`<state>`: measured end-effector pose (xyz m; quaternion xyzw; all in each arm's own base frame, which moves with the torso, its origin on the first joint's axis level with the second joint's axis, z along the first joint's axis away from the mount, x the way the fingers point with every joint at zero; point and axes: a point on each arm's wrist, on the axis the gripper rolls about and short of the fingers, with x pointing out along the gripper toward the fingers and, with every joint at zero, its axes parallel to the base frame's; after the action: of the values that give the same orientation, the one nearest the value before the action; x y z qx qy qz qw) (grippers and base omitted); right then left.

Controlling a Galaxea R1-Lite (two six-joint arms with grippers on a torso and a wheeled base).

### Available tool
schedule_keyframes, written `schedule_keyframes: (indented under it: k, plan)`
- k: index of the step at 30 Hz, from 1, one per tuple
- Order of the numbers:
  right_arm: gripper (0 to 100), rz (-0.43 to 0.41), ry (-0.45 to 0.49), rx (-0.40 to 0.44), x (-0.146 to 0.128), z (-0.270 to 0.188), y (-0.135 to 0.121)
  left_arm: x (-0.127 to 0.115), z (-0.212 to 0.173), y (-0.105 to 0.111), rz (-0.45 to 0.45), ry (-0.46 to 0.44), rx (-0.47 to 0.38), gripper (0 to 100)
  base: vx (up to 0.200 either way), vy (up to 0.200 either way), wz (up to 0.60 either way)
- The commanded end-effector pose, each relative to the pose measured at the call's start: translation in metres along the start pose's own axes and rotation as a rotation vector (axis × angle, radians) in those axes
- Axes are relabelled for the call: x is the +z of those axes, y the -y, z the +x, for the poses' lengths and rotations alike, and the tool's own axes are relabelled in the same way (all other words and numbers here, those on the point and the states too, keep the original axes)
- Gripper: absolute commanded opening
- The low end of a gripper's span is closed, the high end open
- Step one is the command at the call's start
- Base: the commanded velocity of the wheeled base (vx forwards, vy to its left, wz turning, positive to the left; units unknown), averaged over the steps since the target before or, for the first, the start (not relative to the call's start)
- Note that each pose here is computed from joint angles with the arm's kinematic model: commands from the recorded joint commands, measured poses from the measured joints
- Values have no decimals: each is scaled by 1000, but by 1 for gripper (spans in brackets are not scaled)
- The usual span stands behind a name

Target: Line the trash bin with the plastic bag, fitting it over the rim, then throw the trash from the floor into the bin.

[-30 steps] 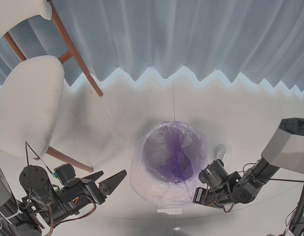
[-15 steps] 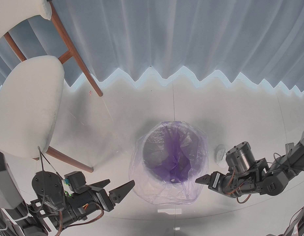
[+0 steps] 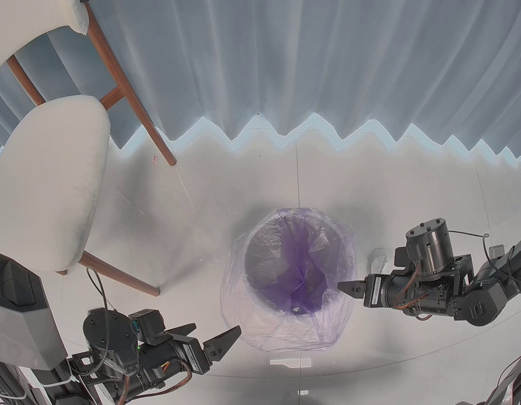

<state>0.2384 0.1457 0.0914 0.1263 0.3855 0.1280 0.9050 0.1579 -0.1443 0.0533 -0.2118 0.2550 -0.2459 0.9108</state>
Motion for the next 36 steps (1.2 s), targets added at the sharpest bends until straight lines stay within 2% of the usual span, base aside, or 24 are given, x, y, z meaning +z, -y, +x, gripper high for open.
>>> schedule_keyframes:
  k: [1, 7, 15, 16, 21, 26, 27, 36]
  plan:
    - [100, -90, -1, 0, -5, 24, -1, -8, 0, -1, 3, -32, 20, 100, 0, 0, 0]
    - [100, -168, 9, 7, -3, 37, -5, -10, -1, 1, 0, -25, 30, 100, 0, 0, 0]
    - [100, -292, 4, 9, -17, 35, -23, -9, -1, 1, -28, -9, 46, 100, 0, 0, 0]
    - [100, -330, 2, 3, -23, 33, -27, -9, -1, 1, -28, -9, 46, 100, 0, 0, 0]
    - [100, -407, -7, -71, -33, 40, -26, -9, -1, 2, -28, -7, 46, 100, 0, 0, 0]
    - [100, -408, 33, -79, -31, 50, -28, -10, -2, 4, -25, 0, 44, 100, 0, 0, 0]
    - [0, -403, 50, -75, -32, 56, -28, -10, -3, 5, -23, 4, 46, 100, 0, 0, 0]
    - [0, -375, 117, -96, -29, 61, -25, -11, -2, 4, -21, 0, 52, 100, 0, 0, 0]
